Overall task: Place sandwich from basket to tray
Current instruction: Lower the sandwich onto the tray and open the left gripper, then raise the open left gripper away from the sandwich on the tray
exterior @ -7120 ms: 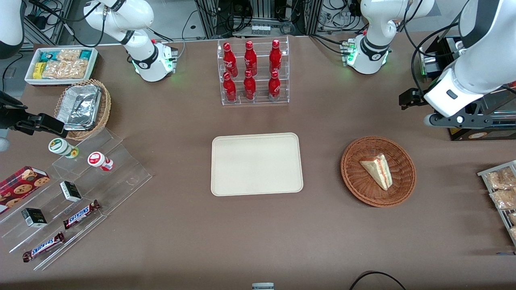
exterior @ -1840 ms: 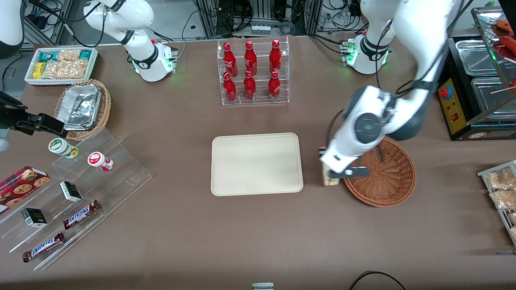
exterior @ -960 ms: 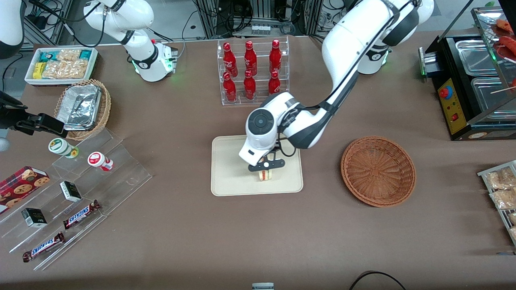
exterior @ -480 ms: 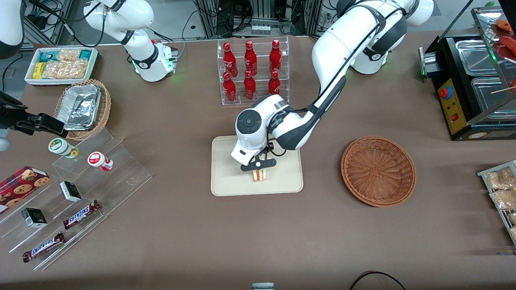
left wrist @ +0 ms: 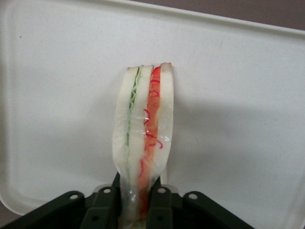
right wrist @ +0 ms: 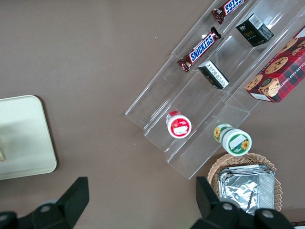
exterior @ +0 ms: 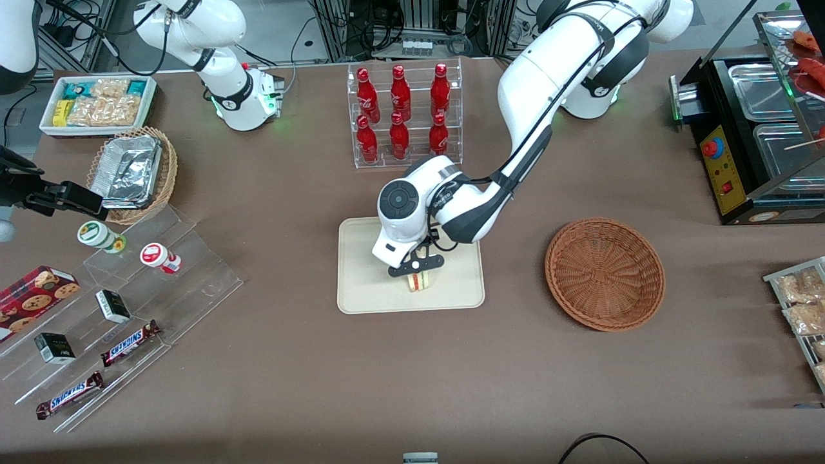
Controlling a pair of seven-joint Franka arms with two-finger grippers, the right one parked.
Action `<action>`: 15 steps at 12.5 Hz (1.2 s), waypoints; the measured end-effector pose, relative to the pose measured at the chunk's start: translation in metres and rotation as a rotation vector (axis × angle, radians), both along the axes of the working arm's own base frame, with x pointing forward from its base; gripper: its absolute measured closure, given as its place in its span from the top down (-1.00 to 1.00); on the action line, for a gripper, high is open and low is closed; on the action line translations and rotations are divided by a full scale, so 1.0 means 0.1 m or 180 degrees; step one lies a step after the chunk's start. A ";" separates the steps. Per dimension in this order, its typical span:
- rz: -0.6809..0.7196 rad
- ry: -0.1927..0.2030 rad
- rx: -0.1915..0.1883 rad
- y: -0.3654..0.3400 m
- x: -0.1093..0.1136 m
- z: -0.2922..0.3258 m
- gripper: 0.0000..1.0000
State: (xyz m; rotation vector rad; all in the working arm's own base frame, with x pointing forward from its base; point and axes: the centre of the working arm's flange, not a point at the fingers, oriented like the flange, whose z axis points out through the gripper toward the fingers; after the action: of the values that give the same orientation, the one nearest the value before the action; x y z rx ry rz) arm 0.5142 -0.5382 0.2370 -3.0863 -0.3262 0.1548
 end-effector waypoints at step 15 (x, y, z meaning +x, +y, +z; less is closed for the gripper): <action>-0.0110 -0.0274 -0.0006 0.82 0.66 1.49 1.00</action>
State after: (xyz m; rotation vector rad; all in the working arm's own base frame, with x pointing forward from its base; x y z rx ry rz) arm 0.5806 -0.4558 0.3861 -3.1045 -0.2754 0.0212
